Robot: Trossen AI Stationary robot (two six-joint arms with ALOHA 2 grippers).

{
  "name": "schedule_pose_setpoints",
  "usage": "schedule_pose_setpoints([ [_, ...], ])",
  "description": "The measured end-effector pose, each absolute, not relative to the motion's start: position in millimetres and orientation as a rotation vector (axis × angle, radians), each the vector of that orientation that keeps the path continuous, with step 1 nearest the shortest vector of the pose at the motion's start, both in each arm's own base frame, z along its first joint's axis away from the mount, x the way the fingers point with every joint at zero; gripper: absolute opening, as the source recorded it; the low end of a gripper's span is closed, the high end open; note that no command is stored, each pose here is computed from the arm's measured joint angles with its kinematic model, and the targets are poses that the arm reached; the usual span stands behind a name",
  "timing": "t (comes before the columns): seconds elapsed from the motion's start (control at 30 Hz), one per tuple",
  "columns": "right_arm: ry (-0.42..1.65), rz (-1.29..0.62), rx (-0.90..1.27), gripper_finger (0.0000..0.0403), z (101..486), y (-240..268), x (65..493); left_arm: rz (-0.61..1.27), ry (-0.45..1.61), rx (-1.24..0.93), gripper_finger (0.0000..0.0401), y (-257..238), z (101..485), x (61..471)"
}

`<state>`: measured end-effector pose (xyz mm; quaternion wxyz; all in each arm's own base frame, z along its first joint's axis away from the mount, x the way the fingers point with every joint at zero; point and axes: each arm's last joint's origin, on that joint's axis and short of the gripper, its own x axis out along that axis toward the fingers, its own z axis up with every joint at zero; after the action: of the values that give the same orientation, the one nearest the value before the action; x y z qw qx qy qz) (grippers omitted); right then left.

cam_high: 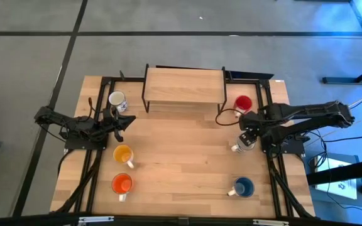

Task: Place coffee mugs
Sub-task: Put the blue patterned mug on the shelf

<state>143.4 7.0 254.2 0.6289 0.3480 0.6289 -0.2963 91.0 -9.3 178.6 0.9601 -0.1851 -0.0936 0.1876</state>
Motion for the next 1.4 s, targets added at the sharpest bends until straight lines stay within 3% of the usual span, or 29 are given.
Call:
schedule_pose_setpoints([
  [0.4,1.494,-0.666,0.803,0.0176,221,6,140,0.38,-0.189,-0.374,0.0014,-9,179,91],
  [0.83,1.441,-0.706,0.757,0.0113,219,4,142,0.38,-0.189,-0.373,0.0014,-9,179,91],
  [1.2,1.42,-0.682,0.729,0.0012,219,4,145,0.381,-0.189,-0.372,0.0014,-9,179,91],
  [1.4,1.401,-0.623,0.706,0.0005,221,4,149,0.381,-0.189,-0.372,0.0014,-9,179,91],
])
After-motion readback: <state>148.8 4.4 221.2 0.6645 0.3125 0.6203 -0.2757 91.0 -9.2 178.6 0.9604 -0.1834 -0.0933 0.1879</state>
